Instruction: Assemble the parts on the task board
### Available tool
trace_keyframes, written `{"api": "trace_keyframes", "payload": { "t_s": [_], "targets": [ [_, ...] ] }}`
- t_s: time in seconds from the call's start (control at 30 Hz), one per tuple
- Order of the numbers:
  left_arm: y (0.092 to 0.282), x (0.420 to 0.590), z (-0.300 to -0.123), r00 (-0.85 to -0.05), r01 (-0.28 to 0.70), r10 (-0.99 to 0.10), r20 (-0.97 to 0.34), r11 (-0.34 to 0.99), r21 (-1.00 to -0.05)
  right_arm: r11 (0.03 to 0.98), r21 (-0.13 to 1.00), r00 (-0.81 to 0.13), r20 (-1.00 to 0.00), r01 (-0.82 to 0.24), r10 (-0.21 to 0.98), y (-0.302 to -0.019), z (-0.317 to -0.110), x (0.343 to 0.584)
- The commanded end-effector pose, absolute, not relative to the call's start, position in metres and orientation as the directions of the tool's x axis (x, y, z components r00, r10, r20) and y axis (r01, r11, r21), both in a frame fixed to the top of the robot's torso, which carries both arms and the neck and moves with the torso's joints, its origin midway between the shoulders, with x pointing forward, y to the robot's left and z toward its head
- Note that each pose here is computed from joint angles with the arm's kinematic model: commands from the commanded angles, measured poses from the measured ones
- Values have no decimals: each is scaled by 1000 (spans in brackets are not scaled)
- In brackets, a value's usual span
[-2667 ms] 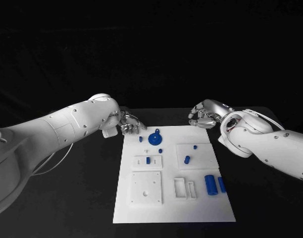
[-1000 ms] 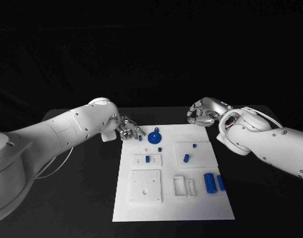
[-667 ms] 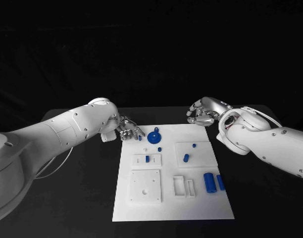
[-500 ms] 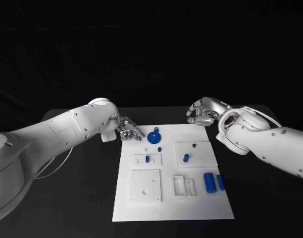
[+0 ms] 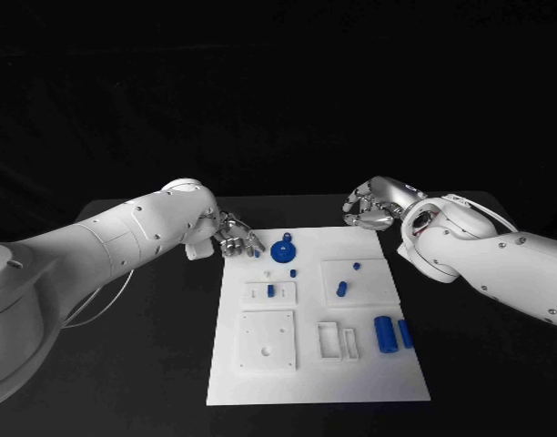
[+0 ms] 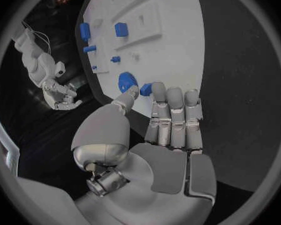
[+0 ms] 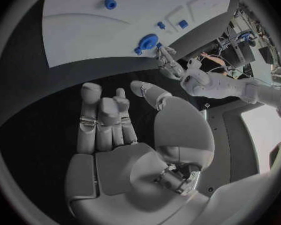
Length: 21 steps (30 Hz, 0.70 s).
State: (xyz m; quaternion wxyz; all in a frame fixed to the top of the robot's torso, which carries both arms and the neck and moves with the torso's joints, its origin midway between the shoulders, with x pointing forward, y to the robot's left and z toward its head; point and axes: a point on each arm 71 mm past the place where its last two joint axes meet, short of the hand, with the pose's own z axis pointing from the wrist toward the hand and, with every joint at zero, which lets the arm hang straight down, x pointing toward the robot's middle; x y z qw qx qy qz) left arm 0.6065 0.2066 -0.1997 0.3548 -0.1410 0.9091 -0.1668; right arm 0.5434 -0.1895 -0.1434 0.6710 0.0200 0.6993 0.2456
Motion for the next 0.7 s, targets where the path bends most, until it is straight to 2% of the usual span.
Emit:
{"api": "trace_keyframes", "payload": {
  "t_s": [0.03,0.7],
  "targets": [
    [204,605,-203,-724,-132,-373,-580,901,-414,882,362,-96,-932,-303,349,-189,-143,544],
    [207,606,-202,-708,-169,-445,-548,861,-480,883,360,-97,-933,-301,347,-189,-144,545]
  ]
}}
